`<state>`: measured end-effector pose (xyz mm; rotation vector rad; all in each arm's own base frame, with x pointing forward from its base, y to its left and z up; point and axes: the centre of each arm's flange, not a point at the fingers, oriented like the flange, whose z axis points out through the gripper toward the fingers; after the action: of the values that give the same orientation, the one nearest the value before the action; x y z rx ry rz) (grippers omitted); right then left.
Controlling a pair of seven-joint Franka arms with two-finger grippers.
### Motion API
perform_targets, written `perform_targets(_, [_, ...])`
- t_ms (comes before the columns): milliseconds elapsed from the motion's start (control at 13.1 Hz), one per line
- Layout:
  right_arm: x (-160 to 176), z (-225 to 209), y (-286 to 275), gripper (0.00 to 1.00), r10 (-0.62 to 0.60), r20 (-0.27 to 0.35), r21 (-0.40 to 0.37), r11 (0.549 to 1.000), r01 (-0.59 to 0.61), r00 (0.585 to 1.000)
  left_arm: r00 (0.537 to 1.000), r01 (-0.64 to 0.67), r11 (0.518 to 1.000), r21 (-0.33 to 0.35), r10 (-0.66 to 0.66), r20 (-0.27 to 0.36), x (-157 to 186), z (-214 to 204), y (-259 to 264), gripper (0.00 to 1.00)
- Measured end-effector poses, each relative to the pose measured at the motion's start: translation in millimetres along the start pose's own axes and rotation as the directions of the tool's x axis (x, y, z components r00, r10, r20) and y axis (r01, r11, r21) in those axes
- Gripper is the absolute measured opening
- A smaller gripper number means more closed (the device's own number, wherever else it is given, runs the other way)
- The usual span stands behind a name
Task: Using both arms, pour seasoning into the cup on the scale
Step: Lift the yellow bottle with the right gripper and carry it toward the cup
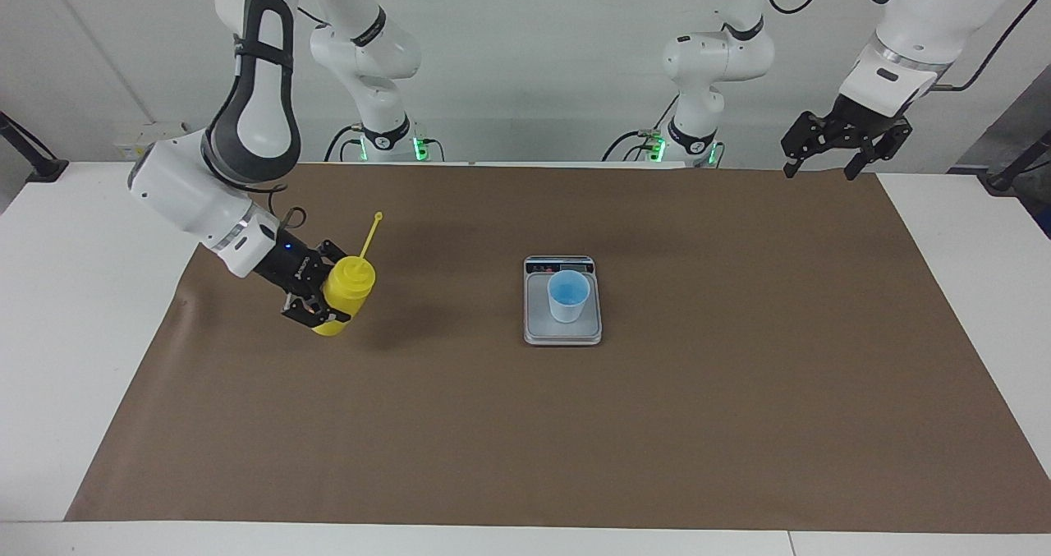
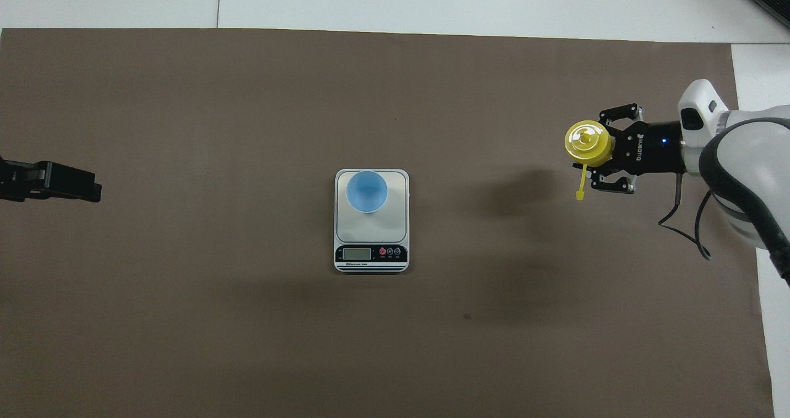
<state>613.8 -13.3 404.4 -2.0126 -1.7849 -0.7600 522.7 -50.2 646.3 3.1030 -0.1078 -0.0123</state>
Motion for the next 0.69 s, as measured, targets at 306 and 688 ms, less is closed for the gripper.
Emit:
perform_targets(306, [29, 21, -1, 0.54, -0.015, 0.086, -0.003, 1.0, 0.015, 0.996, 1.0, 0.0, 1.0, 0.0, 0.0, 0.0, 0, 0, 0, 1.0])
perform_targets(688, [72, 51, 2, 0.54, -0.054, 0.248, -0.084, 0.993, 0.078, 0.967, 1.0, 0.0, 1.0, 0.0, 0.0, 0.001, 0, 0, 0, 1.0])
